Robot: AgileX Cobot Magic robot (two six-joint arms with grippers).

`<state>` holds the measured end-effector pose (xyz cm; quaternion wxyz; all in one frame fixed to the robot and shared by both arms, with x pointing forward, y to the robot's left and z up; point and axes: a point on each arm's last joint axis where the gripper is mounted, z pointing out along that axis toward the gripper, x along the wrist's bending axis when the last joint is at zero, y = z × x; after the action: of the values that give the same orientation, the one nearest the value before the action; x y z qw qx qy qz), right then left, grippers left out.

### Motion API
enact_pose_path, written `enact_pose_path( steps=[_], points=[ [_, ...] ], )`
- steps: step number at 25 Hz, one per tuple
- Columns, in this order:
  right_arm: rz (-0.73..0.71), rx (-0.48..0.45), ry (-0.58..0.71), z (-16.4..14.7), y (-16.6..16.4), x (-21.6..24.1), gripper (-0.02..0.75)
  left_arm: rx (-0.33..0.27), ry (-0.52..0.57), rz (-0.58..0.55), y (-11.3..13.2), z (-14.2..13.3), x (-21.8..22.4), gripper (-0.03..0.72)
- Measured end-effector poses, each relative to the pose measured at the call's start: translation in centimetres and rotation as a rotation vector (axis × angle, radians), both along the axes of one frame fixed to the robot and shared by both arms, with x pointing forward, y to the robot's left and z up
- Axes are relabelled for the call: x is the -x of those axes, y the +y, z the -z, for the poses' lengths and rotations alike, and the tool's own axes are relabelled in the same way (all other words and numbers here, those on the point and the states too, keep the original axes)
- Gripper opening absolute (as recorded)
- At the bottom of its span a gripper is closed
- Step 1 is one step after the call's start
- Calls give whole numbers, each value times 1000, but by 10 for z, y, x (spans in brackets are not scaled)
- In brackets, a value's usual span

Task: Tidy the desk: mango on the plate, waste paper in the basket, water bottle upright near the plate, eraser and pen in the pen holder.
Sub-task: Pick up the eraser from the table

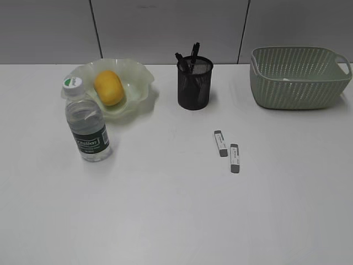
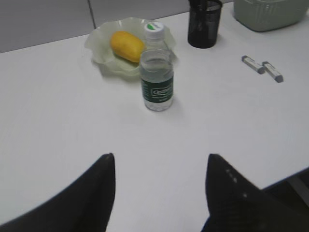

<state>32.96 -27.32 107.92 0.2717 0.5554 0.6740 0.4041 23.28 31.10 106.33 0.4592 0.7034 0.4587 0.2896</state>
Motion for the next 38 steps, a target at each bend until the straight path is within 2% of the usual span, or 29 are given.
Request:
enact_pose_path(
  steps=[2, 6, 11, 17, 22, 24, 25, 26, 28, 31, 33, 36, 38],
  points=[
    [9, -3, 119, 7, 10, -47, 382, 1, 0, -66, -1, 0, 1, 426],
    [24, -1, 426, 48, 34, -149, 382, 2, -1, -184, -1, 0, 2, 392],
    [-6, 41, 627, 103, 75, -233, 381, 3, -1, -228, -2, 0, 2, 375],
    [-12, 147, 833, 169, 138, -258, 381, 4, 0, -227, -2, 0, 2, 373],
    [10, 149, 924, 202, 151, -257, 381, 5, 0, -227, -2, 0, 2, 373],
    [14, 144, 925, 202, 152, -258, 370, 5, 0, -227, -2, 0, 2, 373],
    [15, 144, 924, 202, 152, -259, 341, 5, 0, -227, -2, 0, 2, 373],
    [19, 146, 922, 202, 152, -259, 298, 5, 0, -227, -2, 0, 2, 373],
    [24, 161, 917, 202, 150, -260, 155, 5, 0, -227, -2, 0, 2, 372],
    [15, 196, 881, 192, 147, -261, 166, 5, 0, -227, -2, 0, 2, 372],
    [-1, 216, 814, 170, 144, -262, 166, 5, 0, -227, -2, 0, 2, 370],
    [-40, 232, 626, 123, 140, -265, 166, 5, 0, -227, -2, 0, 2, 363],
    [-74, 202, 476, 95, 143, -274, 166, 5, 0, -227, -2, 0, 2, 362]
  ],
)
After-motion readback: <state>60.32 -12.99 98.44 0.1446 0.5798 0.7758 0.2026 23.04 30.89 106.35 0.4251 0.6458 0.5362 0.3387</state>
